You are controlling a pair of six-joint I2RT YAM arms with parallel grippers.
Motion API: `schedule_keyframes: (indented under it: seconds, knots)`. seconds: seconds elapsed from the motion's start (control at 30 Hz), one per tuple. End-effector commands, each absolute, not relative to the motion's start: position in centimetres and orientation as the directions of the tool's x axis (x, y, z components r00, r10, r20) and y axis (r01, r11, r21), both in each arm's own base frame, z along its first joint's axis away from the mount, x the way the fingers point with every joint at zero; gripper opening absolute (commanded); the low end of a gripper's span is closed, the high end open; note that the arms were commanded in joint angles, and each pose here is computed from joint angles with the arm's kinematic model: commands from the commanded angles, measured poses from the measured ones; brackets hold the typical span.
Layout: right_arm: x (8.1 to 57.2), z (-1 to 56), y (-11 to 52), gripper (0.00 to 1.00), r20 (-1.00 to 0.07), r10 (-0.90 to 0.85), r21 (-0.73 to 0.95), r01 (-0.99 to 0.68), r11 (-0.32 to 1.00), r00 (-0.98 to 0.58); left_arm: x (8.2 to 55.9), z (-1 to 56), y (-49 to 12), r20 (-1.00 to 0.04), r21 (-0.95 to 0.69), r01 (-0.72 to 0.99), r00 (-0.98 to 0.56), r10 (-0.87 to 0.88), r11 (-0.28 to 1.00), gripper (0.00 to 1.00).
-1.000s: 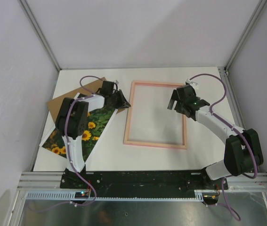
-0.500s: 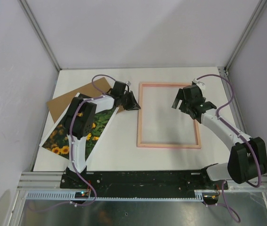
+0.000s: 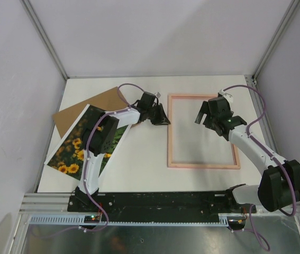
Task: Put the photo into the frame
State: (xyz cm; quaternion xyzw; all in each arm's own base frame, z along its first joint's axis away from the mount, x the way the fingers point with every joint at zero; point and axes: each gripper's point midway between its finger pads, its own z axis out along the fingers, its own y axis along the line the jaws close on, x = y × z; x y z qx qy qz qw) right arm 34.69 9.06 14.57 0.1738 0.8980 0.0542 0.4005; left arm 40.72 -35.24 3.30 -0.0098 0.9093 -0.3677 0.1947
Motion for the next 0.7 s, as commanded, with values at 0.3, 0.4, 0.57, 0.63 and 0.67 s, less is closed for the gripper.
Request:
schedule_keyframes:
  seconds: [0.3,0.4,0.57,0.63,0.67]
  knots:
    - [34.1,15.8,9.5,0.95,-0.709,0.348,0.267,0.223,0.938,-0.614,39.9,5.3,-37.5,-0.375,-0.678,0.193,-0.921,-0.108,0.709,0.42]
    - [34.4,16.3,11.0,0.96,-0.706,0.353,0.310,0.180,0.934,-0.614,40.1,8.6,-37.1,-0.422,-0.684,0.239,-0.901,-0.106,0.690,0.55]
    - [34.9,16.3,16.6,0.97,-0.687,0.338,0.396,0.059,0.916,-0.643,40.8,13.4,-31.3,-0.480,-0.668,0.205,-0.854,-0.203,0.715,0.66]
    - [34.9,15.9,20.6,0.97,-0.671,0.309,0.441,-0.027,0.897,-0.674,41.0,14.9,-26.4,-0.501,-0.651,0.133,-0.815,-0.291,0.748,0.67]
    - [35.0,15.9,22.5,0.97,-0.666,0.299,0.463,-0.064,0.884,-0.684,41.3,14.8,-23.4,-0.498,-0.644,0.076,-0.797,-0.341,0.761,0.67]
